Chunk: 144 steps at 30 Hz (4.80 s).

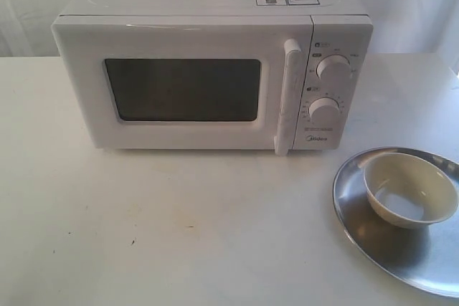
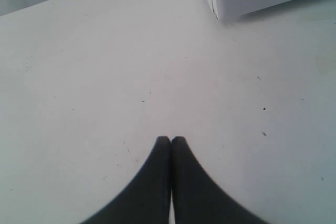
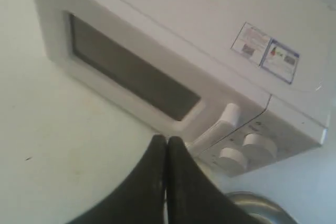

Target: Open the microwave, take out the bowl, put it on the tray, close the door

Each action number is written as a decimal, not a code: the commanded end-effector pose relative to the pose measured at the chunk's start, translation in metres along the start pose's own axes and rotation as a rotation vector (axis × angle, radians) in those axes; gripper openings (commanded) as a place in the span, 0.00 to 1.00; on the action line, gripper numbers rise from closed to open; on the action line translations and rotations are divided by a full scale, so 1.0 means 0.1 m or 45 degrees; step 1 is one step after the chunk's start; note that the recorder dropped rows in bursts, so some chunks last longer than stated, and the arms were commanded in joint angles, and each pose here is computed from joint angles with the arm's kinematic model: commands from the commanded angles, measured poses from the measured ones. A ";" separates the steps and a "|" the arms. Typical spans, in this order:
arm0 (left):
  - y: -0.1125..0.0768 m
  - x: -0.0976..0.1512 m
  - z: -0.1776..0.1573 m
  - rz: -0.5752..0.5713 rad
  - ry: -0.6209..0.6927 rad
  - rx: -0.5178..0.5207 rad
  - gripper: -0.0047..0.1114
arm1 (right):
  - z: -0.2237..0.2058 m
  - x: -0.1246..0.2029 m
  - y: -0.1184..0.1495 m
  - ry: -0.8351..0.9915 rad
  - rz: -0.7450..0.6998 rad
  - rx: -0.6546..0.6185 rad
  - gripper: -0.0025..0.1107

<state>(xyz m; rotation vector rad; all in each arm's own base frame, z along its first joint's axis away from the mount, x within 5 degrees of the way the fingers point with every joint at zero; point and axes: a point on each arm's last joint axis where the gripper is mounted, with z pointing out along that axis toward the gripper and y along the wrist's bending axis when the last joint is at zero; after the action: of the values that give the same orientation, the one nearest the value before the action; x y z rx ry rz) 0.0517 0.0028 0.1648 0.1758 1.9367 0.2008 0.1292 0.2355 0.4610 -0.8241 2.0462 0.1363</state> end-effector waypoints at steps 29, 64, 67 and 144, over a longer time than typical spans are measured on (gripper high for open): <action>0.00 -0.01 -0.01 -0.011 -0.009 0.002 0.04 | 0.12 3.39 -0.73 -0.851 1.037 0.233 0.02; 0.00 -0.01 -0.01 -0.011 -0.009 0.002 0.04 | 0.22 3.56 -0.70 -0.425 0.233 0.435 0.02; 0.00 -0.01 -0.01 -0.011 -0.009 0.002 0.04 | 0.22 3.56 -0.70 -0.442 0.328 0.419 0.02; 0.00 -0.01 -0.01 -0.011 -0.009 0.002 0.04 | 0.22 3.59 -0.70 -0.424 0.446 0.419 0.02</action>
<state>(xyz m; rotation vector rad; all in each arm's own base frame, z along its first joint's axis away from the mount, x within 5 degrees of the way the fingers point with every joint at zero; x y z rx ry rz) 0.0517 0.0028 0.1648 0.1758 1.9367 0.2008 0.0528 0.0109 0.1829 -0.2151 1.8177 0.1334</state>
